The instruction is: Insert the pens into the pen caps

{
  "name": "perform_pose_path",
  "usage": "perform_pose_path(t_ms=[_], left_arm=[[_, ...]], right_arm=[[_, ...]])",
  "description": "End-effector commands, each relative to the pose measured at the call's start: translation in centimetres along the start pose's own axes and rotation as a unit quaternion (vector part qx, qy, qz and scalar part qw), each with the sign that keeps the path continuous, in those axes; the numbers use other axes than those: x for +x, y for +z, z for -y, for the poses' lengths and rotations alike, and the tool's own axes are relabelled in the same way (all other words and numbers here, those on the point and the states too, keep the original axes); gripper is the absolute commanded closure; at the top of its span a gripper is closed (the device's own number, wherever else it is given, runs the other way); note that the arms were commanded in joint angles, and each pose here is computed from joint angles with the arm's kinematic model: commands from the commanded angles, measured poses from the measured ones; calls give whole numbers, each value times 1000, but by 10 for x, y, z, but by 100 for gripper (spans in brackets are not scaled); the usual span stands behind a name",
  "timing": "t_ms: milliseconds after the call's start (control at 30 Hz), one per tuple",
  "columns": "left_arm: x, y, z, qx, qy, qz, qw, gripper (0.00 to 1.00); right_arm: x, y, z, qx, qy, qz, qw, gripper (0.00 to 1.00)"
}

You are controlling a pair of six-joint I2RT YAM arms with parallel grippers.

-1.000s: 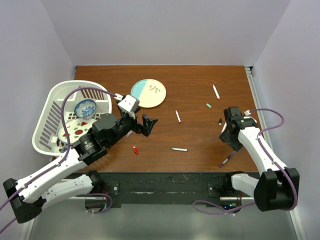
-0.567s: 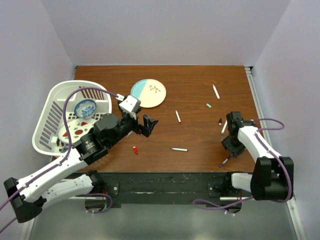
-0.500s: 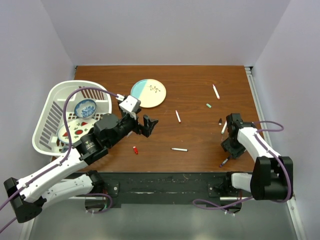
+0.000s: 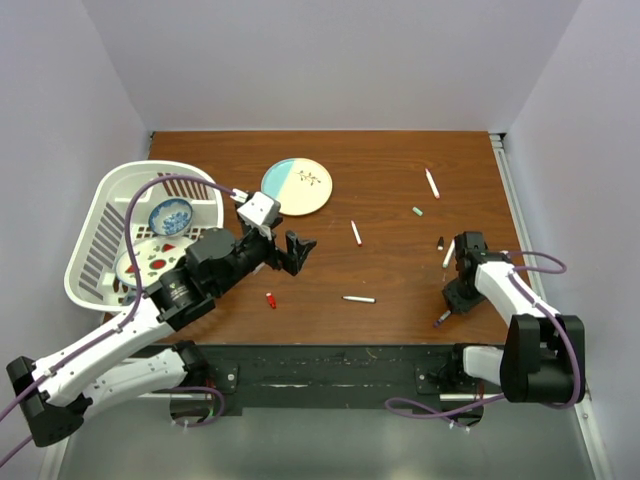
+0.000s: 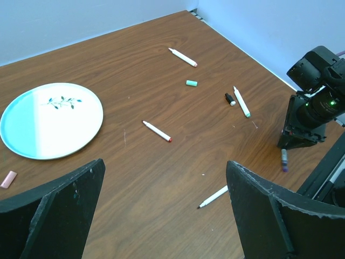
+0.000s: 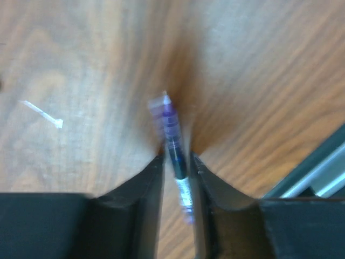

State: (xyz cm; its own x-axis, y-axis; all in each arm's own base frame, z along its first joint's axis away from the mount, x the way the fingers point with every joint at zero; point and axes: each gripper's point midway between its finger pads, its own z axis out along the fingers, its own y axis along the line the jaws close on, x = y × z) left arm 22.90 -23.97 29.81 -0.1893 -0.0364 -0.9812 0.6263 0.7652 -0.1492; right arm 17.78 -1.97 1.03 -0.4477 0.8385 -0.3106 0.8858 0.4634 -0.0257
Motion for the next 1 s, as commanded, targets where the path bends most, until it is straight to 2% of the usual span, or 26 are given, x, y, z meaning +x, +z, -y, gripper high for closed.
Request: perform_pose_path(t_ms=[0, 33, 200, 333, 400, 467, 567, 600, 633, 667, 700, 733, 800, 833, 967], left_arm=[[-16, -4, 4, 12, -1, 33, 999, 1], [-16, -3, 5, 14, -1, 33, 999, 1], [-11, -1, 11, 32, 9, 23, 999, 5], [-3, 2, 15, 41, 12, 3, 999, 9], [-5, 3, 17, 40, -11, -7, 999, 11], [5, 4, 18, 33, -37, -37, 998, 13], [26, 3, 33, 65, -94, -66, 991, 15], [31, 1, 48, 102, -121, -74, 985, 15], [25, 3, 58, 129, -132, -58, 981, 16], [39, 2, 70, 164, -142, -77, 973, 16], [36, 4, 78, 183, -158, -72, 968, 17], [30, 7, 84, 200, -164, -61, 964, 19], [34, 13, 98, 232, -176, -75, 954, 21], [28, 15, 104, 248, -177, -69, 950, 23], [34, 34, 121, 280, -200, -94, 934, 27]], right_arm=[[6, 17, -5, -14, -8, -2, 1000, 80], [3, 15, -7, -18, -14, 3, 1000, 87], [-10, 0, -26, -83, -57, 31, 994, 100], [-12, -22, -45, -153, -86, 35, 984, 100], [-6, -38, -57, -203, -104, 21, 973, 100], [0, -69, -78, -289, -126, 13, 949, 100], [7, -116, -100, -392, -141, 21, 909, 100], [14, -134, -106, -429, -150, 16, 891, 100], [19, -154, -112, -466, -162, 25, 870, 100], [23, -167, -115, -485, -159, 24, 859, 100], [29, -178, -117, -504, -165, 19, 848, 100], [37, -199, -123, -538, -172, 16, 825, 100], [49, -219, -126, -572, -180, 1, 800, 100], [58, -233, -128, -598, -188, -7, 779, 100], [67, -269, -123, -653, -179, -14, 735, 100]])
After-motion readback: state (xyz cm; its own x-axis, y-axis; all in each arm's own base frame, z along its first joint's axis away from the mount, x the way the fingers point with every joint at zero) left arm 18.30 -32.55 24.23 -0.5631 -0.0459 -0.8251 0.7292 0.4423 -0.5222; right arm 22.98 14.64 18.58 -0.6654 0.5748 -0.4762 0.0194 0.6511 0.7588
